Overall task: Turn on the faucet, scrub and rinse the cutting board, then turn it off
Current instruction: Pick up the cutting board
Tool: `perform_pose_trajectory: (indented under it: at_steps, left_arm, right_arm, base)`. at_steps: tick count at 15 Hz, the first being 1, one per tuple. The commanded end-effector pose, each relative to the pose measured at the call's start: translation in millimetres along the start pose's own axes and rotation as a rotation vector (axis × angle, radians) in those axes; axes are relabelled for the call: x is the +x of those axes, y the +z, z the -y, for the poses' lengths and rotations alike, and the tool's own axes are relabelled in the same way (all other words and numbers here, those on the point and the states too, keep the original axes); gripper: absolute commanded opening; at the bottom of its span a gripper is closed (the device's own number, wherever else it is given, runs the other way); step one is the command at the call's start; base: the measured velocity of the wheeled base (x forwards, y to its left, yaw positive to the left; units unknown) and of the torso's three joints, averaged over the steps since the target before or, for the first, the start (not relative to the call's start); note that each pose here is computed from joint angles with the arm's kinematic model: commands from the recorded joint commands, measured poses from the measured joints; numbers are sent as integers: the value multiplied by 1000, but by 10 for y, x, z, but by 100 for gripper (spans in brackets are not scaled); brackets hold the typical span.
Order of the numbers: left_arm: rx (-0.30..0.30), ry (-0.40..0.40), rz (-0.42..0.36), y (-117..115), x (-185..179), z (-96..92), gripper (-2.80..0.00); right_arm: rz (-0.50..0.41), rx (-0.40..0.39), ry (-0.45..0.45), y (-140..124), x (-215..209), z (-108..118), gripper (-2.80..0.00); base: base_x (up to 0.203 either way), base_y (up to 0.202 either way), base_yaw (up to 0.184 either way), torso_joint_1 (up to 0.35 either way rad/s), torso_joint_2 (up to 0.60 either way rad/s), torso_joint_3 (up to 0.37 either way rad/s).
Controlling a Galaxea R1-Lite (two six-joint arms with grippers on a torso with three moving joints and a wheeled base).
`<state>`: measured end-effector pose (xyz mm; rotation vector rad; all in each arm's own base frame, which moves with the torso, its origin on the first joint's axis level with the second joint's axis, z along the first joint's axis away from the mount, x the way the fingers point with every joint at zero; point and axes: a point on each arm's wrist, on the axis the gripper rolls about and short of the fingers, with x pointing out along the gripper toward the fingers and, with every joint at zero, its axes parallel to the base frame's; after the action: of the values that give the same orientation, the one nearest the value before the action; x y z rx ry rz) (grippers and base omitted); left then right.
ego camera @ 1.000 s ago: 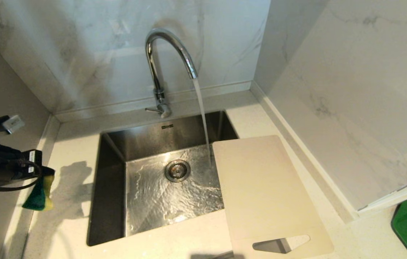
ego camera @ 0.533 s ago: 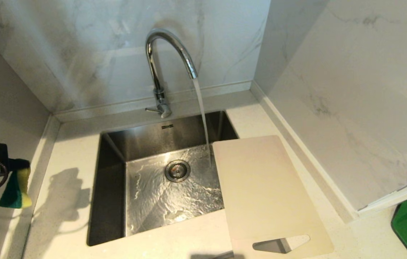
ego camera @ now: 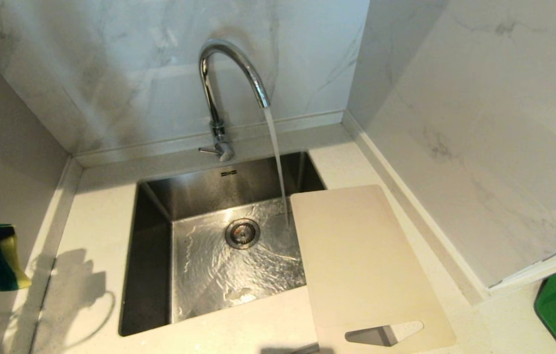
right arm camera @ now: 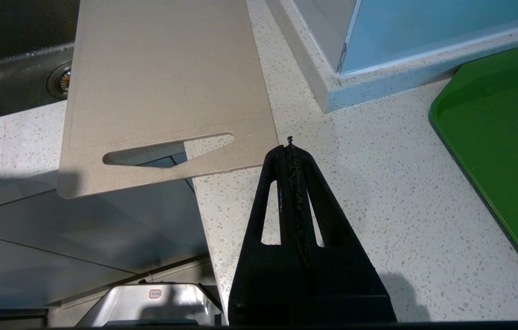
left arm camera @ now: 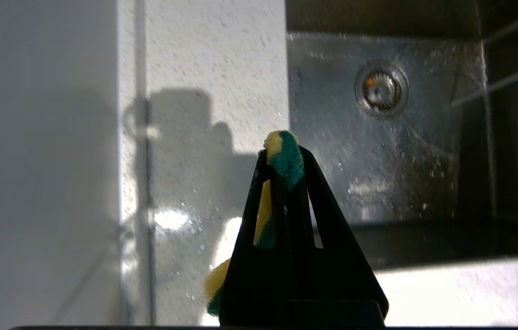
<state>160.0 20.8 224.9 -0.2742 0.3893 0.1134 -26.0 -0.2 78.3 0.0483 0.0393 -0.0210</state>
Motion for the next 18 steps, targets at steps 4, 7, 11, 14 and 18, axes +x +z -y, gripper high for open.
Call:
perform_pose_trajectory:
  at_steps: [4,7,11,14,18]
  left_arm:
    - [-18,4,71,-152,-198,-56,-280]
    - [-15,-7,111,-210,-345,-55,-280]
    - [-11,-14,140,-319,-486,-66,-280]
    - [-8,-16,154,-414,-569,-80,-280]
    - [10,-36,243,-549,-828,-86,-280]
  right_arm:
    - [0,1,0,0,0,0,-280]
    - [0,1,0,0,0,0,-280]
    - [0,1,0,0,0,0,-280]
    - [0,1,0,0,0,0,-280]
    - [0,1,0,0,0,0,-280]
  base:
    - [0,0,0,0,0,0]
    - [0,0,0,0,0,0]
    - [0,0,0,0,0,0]
    - [0,0,0,0,0,0]
    - [0,0,0,0,0,0]
